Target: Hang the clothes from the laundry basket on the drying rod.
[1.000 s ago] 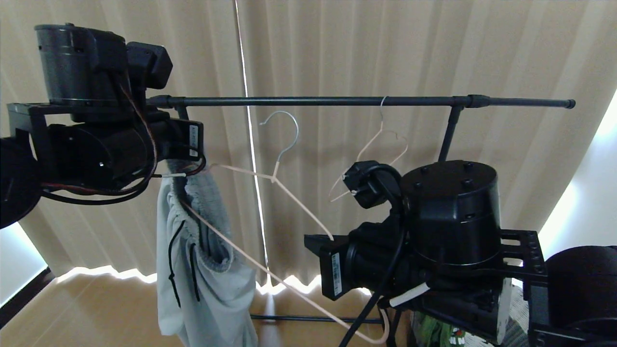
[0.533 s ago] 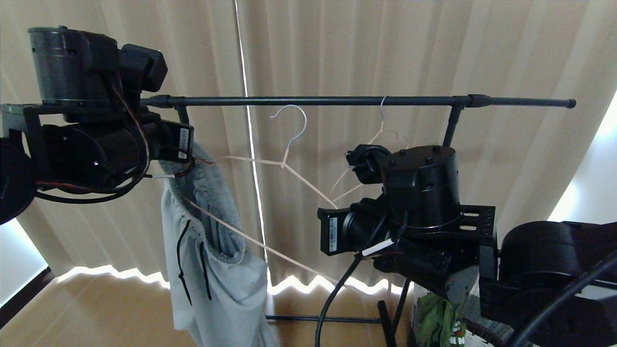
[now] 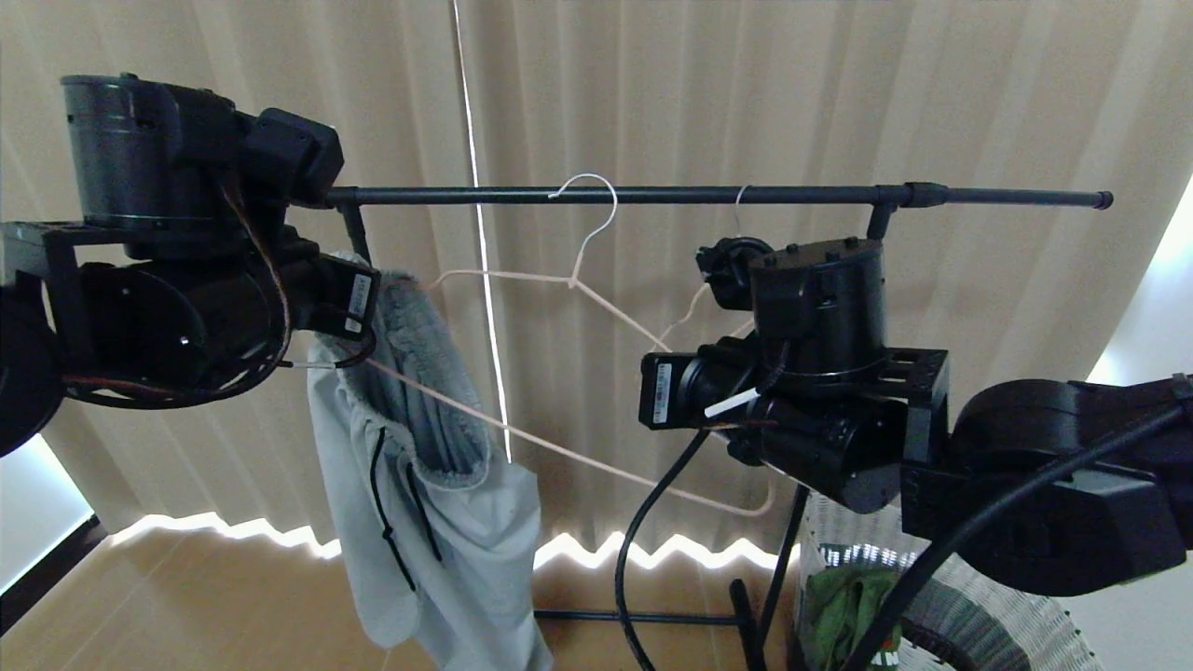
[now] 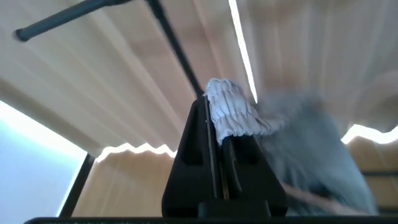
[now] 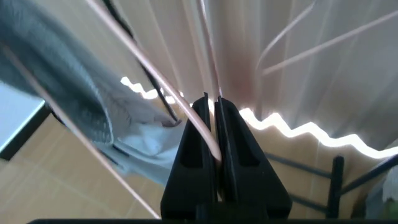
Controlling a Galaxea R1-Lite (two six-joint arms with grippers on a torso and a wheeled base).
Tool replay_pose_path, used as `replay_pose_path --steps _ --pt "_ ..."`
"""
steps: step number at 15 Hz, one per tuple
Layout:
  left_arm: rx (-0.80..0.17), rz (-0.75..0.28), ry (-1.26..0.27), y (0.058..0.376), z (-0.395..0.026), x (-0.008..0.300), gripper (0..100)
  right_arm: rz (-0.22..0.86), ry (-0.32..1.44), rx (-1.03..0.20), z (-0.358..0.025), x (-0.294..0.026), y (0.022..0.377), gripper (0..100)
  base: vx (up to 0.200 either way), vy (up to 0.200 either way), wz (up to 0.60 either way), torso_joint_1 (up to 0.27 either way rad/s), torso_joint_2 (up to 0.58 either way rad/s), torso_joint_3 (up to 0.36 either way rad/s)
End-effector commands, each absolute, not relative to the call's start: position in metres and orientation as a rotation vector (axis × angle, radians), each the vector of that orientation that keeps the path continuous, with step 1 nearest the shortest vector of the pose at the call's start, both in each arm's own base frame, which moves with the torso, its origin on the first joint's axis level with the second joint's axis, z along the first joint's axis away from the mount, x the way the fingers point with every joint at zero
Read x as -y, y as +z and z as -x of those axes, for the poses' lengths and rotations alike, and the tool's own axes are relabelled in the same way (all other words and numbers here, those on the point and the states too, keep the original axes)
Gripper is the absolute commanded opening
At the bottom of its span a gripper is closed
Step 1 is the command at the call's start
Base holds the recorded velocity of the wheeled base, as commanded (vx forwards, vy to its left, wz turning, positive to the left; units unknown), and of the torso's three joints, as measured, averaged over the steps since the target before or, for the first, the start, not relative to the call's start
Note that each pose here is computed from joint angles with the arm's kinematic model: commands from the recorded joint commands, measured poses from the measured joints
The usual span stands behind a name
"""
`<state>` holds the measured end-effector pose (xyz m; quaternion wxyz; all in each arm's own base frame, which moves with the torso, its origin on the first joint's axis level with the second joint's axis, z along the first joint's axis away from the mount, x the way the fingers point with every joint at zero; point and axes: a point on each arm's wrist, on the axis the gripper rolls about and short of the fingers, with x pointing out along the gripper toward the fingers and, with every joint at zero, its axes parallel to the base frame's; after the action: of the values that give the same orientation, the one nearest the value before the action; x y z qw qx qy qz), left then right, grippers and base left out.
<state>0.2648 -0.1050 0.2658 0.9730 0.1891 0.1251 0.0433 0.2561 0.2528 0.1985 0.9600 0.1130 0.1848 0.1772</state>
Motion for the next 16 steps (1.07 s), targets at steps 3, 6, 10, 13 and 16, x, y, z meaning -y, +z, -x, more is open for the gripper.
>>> replay_pose_path --steps 3,6,10,13,16 --pt "-0.235 -0.388 0.026 0.267 -0.256 0.120 0 -0.228 0.357 -0.375 -0.266 -0.262 0.193 0 0.000 0.000 0.00 0.000 0.00 0.000" --pt "-0.200 -0.377 -0.047 0.274 -0.248 0.141 0 -0.234 0.385 -0.366 -0.264 -0.274 0.196 0 0.000 0.000 0.00 0.000 0.00 0.000" --pt "-0.142 -0.308 -0.088 0.290 -0.252 0.159 0 -0.220 0.418 -0.379 -0.255 -0.283 0.192 0 0.000 0.000 0.00 0.000 0.00 0.000" --pt "-0.129 -0.299 -0.165 0.293 -0.246 0.166 0 -0.203 0.429 -0.357 -0.258 -0.286 0.186 0 0.000 0.000 0.00 0.000 0.00 0.000" --pt "-0.128 -0.301 -0.292 0.291 -0.242 0.167 0 -0.165 0.449 -0.315 -0.257 -0.286 0.181 0 0.000 0.000 0.00 0.000 0.00 0.000"
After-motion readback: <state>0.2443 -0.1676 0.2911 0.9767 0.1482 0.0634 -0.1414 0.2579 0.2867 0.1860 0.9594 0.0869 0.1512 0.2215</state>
